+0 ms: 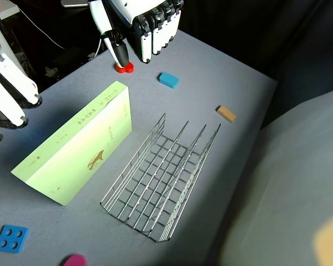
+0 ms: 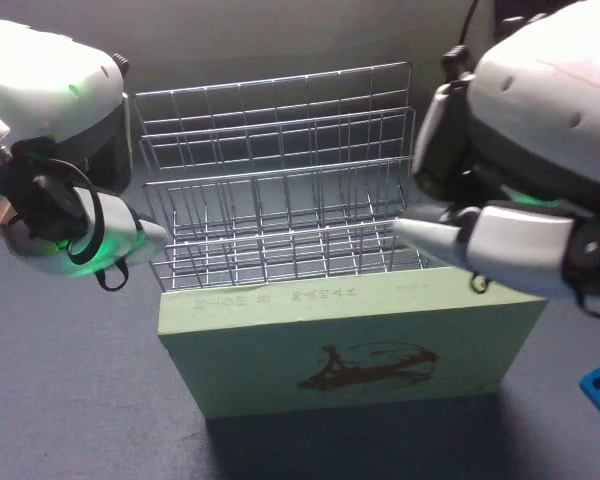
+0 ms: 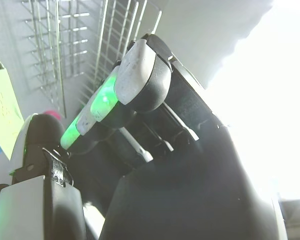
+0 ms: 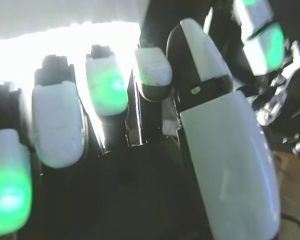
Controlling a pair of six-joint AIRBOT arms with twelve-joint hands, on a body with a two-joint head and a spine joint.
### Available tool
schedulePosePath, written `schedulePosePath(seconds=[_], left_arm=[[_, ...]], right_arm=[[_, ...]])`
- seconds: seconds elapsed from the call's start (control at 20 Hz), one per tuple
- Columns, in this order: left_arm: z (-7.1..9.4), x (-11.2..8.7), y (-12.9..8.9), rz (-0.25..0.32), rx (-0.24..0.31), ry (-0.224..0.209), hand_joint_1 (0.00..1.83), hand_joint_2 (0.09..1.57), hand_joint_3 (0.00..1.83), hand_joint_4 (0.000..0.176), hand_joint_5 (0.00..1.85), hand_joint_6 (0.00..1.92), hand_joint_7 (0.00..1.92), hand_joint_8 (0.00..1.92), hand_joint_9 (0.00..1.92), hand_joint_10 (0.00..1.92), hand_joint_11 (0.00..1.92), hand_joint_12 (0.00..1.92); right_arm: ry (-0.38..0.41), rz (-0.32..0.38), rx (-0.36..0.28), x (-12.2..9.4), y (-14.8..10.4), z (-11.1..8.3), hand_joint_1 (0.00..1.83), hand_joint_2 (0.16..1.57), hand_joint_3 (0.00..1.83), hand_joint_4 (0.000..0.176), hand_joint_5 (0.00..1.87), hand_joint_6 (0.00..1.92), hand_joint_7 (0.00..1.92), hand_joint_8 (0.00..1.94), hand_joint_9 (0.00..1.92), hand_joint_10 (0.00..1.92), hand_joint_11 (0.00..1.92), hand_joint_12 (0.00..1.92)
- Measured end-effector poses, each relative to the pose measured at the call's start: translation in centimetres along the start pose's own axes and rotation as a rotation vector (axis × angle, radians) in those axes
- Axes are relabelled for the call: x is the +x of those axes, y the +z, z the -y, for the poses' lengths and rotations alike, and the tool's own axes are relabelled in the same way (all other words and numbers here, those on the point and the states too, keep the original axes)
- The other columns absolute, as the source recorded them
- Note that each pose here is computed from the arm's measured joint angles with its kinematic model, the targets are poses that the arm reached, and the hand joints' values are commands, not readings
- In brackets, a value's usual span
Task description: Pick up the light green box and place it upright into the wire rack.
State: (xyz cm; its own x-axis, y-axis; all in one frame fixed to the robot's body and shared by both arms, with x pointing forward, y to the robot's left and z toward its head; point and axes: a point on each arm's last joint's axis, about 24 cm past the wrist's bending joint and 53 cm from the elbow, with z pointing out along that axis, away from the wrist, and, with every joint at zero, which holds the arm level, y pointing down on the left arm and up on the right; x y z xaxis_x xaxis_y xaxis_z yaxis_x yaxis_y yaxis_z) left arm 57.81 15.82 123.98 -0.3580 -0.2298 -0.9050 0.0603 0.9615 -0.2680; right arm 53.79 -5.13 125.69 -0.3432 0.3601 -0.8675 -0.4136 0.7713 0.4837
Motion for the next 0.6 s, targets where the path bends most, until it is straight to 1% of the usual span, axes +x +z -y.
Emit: schedulePosePath(seconds=[0.05,0.1,0.3,0.4,0.45,0.5,0.6], left_arm=[[-0.2,0.1,0.0,-0.003,-0.006,-0.001,0.15,1.2,0.01,0.108,0.2,0.01,0.23,0.0,0.22,0.01,0.0,0.65],[-0.2,0.1,0.0,-0.007,-0.008,-0.006,0.15,1.2,0.01,0.108,0.21,0.01,0.24,0.0,0.22,0.01,0.0,0.65],[-0.1,0.0,0.0,0.0,-0.003,0.001,0.17,1.2,0.0,0.107,0.22,0.01,0.24,0.0,0.23,0.01,0.0,0.65],[-0.2,0.1,0.0,-0.007,-0.006,-0.004,0.17,1.2,0.0,0.108,0.22,0.01,0.24,0.0,0.23,0.01,0.0,0.65],[-0.2,0.1,0.0,-0.005,-0.005,-0.003,0.17,1.2,0.0,0.108,0.22,0.01,0.24,0.0,0.22,0.0,0.0,0.63],[-0.2,0.1,0.0,-0.005,-0.005,-0.002,0.17,1.2,0.0,0.108,0.23,0.01,0.24,0.0,0.22,0.0,0.0,0.63],[-0.4,0.1,0.2,-0.007,-0.009,-0.001,0.17,1.2,0.0,0.108,0.23,0.01,0.24,0.0,0.22,0.0,0.0,0.63]], right_arm=[[-0.001,0.001,0.01,0.1,0.1,0.1,0.02,1.03,0.02,0.057,0.04,0.0,0.06,0.0,0.07,0.0,0.0,0.48],[0.013,-0.004,0.023,0.3,0.2,0.3,0.02,1.03,0.01,0.057,0.04,0.0,0.06,0.0,0.07,0.0,0.0,0.49],[0.002,0.0,0.043,0.4,0.3,0.5,0.02,1.03,0.01,0.055,0.05,0.0,0.06,0.0,0.07,0.0,0.0,0.49],[0.034,-0.017,0.062,0.9,0.5,0.7,0.03,1.03,0.01,0.053,0.05,0.0,0.06,0.0,0.07,0.0,0.0,0.49],[0.038,-0.023,0.06,1.2,0.6,0.4,0.04,1.02,0.01,0.052,0.05,0.0,0.06,0.0,0.07,0.0,0.0,0.49],[0.024,-0.029,0.059,1.5,0.7,0.1,0.06,1.02,0.0,0.049,0.05,0.0,0.06,0.0,0.07,0.0,0.0,0.49],[0.014,-0.054,0.068,2.6,1.1,-0.5,0.14,0.99,0.0,0.043,0.05,0.0,0.07,0.0,0.07,0.0,0.0,0.5]])
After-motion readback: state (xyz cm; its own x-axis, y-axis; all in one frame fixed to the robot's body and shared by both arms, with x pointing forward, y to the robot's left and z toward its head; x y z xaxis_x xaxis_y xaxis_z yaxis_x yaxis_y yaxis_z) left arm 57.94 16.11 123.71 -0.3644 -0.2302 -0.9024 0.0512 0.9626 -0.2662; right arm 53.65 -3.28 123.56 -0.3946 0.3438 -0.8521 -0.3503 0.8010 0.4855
